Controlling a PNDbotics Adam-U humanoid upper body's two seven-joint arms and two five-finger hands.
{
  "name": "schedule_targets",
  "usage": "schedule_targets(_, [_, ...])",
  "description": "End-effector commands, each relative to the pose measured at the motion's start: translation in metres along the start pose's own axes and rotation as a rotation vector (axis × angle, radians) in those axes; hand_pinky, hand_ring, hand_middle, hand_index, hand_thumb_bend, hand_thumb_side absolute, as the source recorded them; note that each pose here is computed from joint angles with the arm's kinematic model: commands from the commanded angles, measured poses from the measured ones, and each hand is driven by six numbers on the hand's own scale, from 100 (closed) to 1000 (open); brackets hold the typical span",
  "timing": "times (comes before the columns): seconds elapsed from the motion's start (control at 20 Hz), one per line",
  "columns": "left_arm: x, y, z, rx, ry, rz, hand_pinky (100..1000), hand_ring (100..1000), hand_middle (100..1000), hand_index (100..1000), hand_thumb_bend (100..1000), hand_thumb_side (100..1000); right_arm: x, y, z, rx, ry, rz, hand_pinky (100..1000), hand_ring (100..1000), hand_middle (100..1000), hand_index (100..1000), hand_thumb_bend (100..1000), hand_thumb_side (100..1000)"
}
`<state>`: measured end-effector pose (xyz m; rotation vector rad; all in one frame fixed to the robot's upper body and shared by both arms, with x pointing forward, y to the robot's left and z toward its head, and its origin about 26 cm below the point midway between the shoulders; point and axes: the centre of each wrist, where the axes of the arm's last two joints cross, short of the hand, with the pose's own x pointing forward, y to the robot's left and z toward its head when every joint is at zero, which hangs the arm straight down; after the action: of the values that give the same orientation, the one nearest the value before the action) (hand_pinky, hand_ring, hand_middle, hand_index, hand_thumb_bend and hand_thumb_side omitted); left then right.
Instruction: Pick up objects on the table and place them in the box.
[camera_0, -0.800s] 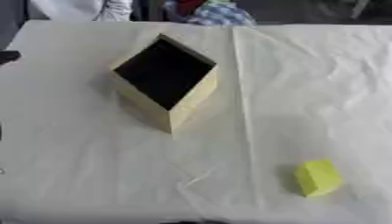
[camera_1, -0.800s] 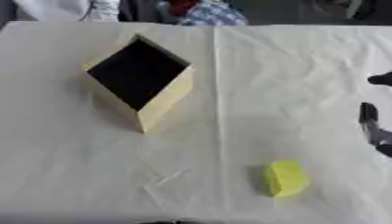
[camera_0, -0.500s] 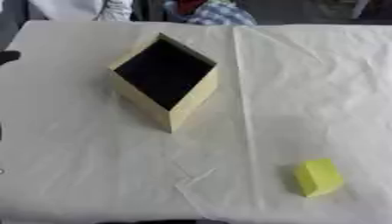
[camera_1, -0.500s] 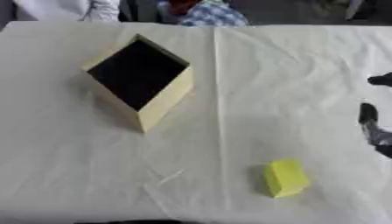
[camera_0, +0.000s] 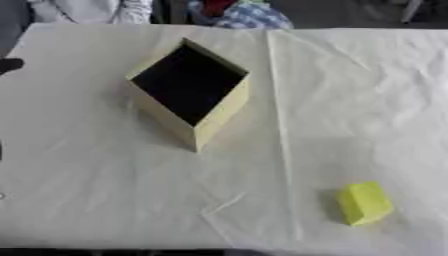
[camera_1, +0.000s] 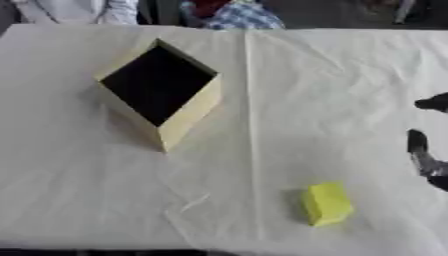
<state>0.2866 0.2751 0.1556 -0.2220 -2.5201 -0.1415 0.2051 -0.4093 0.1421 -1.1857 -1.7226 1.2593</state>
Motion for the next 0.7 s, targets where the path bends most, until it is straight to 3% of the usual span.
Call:
schedule_targets(0.05, [0.0069, 0.0034, -0.0054, -0.028, -0.016, -0.022, 726, 859, 901, 654, 100, 694, 0.0001, -0.0093, -0.0039, 0.077, -0.046, 0.047, 760, 792, 718, 815, 100, 759])
schedule_targets(0.45, [0.0071, 0.004, -0.0049, -0.032, -0.012, -0.026, 726, 860, 902, 654, 100, 694, 0.0016, -0.008, -0.0019, 0.224, -0.062, 0.051, 777, 817, 750, 827, 100, 766])
schedule_targets(0.7, [0.0071, 0.0041, -0.0045, -0.034, -0.01, -0.027, 726, 861, 902, 653, 100, 694, 0.0018, -0.0113, -0.007, 0.255, -0.084, 0.054, 778, 823, 757, 838, 100, 754])
